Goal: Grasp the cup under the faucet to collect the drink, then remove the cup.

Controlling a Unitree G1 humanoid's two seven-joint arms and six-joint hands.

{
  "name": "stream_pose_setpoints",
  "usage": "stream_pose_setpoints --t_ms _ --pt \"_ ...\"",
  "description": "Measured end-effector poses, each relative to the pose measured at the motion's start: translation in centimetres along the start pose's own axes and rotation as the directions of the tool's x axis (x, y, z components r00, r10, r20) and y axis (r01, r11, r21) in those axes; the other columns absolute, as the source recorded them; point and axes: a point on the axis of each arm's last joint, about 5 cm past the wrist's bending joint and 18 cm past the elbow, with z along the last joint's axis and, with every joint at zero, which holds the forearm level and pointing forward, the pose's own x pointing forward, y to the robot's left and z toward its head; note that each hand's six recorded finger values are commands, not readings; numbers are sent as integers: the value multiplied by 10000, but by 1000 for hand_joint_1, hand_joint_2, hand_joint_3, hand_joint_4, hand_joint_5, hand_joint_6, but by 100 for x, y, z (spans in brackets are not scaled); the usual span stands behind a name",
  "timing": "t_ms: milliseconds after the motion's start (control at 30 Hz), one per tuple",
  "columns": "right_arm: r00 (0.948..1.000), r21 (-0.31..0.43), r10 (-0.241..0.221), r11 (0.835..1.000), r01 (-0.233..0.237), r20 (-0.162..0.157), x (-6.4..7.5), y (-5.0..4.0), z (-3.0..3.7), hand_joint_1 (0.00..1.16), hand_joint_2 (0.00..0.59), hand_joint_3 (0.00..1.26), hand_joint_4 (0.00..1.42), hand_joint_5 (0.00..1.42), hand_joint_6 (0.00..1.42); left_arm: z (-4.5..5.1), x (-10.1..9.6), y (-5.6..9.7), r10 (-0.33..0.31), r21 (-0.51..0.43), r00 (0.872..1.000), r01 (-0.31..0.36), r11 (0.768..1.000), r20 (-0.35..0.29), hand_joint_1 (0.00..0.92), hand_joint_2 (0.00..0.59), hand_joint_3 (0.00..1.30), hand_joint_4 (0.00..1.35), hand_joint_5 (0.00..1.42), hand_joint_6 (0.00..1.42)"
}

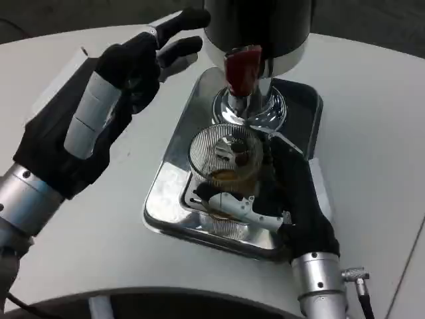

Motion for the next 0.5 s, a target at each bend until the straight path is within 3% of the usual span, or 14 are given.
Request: stream_pose_setpoints --t_ms 367,500 --pt "9999 8 -59 10000 59 -91 -96 -81 35 953 146 542 636 707 603 35 -89 6 117 122 9999 -116 9999 -37 0 59 224 16 100 58" --pt "9999 63 -103 9999 103 39 -129 -118 77 953 146 546 641 712 605 46 -122 6 123 214 9999 -120 9997 -112 0 58 225 19 103 58"
